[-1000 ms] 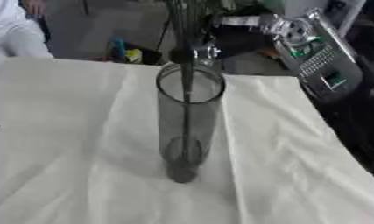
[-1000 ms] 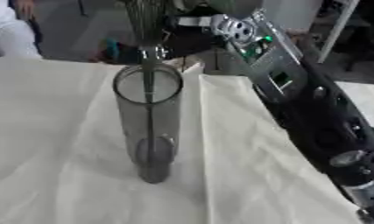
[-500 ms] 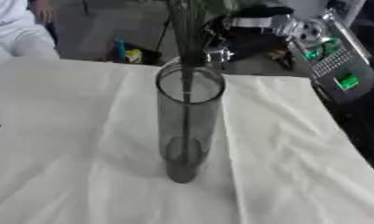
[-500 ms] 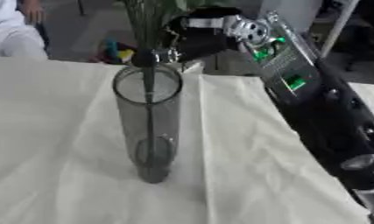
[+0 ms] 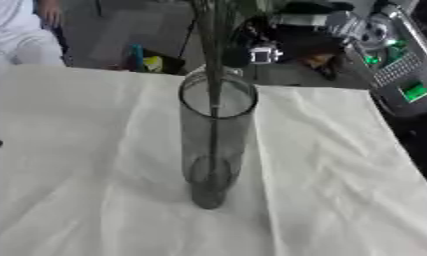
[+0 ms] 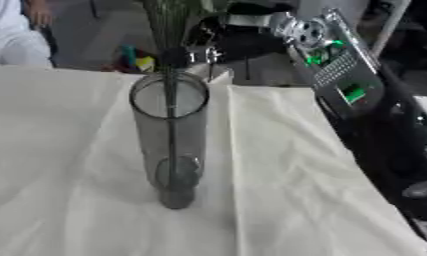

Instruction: Arrange flowers into the vase.

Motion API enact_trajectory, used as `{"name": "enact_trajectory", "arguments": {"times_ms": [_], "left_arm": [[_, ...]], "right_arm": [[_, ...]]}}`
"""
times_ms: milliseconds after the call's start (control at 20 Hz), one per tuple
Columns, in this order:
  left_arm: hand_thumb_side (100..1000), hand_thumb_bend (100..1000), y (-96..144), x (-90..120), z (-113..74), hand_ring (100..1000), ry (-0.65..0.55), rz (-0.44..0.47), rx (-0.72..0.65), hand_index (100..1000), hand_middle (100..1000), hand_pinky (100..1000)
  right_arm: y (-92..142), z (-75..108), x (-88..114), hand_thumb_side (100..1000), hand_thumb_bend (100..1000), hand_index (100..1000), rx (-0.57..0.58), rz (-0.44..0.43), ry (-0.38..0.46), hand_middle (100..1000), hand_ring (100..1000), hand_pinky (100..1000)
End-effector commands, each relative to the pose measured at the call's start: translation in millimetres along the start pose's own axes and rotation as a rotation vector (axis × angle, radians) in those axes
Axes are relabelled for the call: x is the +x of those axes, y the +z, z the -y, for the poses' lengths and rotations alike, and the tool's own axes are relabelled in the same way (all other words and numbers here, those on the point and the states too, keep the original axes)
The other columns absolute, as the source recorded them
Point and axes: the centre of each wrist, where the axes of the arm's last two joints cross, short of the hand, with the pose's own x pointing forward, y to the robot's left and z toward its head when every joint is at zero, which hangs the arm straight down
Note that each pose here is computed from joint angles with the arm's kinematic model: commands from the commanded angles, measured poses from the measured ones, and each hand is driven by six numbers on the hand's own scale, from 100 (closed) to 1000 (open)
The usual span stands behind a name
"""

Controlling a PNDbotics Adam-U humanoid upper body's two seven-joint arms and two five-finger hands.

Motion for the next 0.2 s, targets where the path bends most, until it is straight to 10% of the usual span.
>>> {"name": "enact_trajectory", "arguments": {"times_ms": [50, 200], "left_arm": [[1000, 100, -3.8, 6.1, -1.8, 686, -0.004, 0.031, -0.005, 908, 758, 568], [1000, 100, -3.8, 6.1, -2.0, 686, -0.005, 0.031, -0.003, 908, 758, 568]], "right_arm": [[17.2, 14.0, 1.2, 848, 730, 881, -0.044, -0.008, 0.016, 763, 808, 802], [24.2, 14.4, -2.4, 853, 729, 881, -0.055, -0.016, 0.015, 763, 807, 802]]}}
